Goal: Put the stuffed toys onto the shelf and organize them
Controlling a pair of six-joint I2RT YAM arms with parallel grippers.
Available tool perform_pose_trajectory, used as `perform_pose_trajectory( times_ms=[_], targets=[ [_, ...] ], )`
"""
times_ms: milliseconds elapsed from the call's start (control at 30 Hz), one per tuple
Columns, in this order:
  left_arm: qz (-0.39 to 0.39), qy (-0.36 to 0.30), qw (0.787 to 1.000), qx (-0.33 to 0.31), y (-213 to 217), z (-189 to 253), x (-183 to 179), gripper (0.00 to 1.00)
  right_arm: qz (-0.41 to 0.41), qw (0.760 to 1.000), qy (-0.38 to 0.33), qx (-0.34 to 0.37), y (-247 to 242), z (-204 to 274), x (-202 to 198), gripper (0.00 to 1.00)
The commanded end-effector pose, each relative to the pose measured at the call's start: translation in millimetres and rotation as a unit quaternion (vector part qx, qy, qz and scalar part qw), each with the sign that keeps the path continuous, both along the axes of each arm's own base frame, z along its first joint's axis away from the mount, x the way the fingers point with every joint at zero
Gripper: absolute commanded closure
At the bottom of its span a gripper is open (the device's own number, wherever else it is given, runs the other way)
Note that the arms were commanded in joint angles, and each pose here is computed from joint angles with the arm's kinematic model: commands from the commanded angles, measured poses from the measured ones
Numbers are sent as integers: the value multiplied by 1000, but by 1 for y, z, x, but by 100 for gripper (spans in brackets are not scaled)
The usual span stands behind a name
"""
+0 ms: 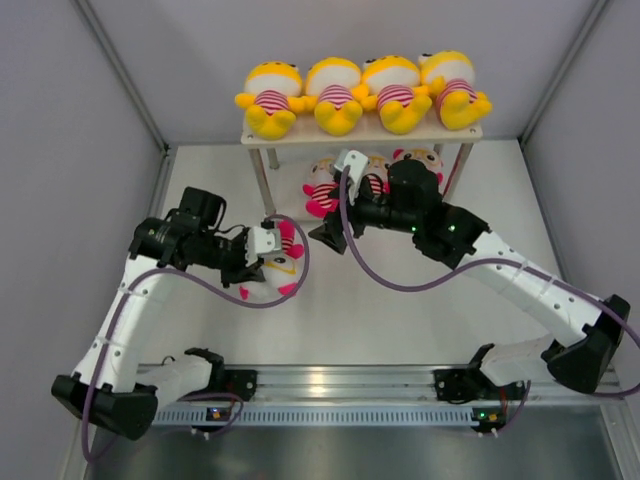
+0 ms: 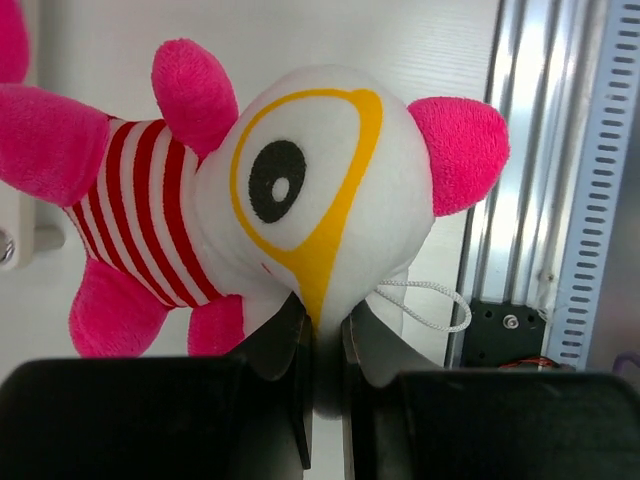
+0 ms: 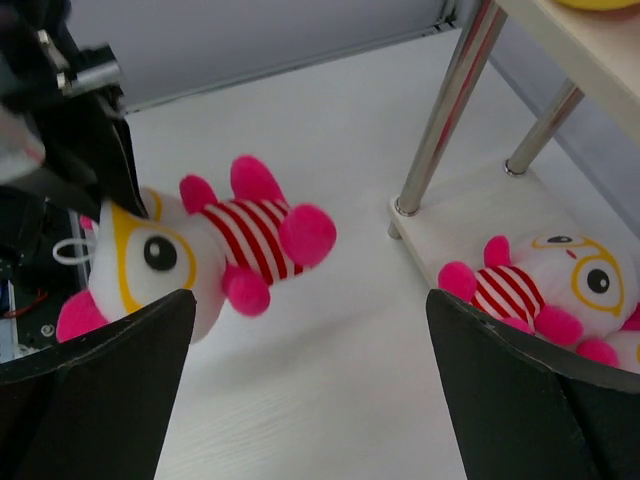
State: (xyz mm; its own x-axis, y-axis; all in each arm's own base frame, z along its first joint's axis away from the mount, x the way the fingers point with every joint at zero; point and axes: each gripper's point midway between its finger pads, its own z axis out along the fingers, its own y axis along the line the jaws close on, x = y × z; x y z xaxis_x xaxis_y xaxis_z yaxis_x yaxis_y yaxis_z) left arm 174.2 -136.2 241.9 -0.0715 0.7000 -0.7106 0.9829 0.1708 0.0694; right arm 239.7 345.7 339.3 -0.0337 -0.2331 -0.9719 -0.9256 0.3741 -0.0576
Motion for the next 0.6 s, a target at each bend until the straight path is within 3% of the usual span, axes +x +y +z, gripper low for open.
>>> perform_pose_trajectory(
  times_ms=[0, 233, 567],
  targets=[
    [-89, 85, 992, -23, -20, 3, -49, 100, -19, 1000, 13, -21, 4, 1, 19, 1],
    [-155, 108, 982, -26, -39, 0, -73, 100, -31, 995, 88, -34, 3, -40, 27, 1],
    [-167, 85, 982, -17, -40, 5, -71, 100, 42, 973, 226, -22, 26, -84, -15, 10]
  ],
)
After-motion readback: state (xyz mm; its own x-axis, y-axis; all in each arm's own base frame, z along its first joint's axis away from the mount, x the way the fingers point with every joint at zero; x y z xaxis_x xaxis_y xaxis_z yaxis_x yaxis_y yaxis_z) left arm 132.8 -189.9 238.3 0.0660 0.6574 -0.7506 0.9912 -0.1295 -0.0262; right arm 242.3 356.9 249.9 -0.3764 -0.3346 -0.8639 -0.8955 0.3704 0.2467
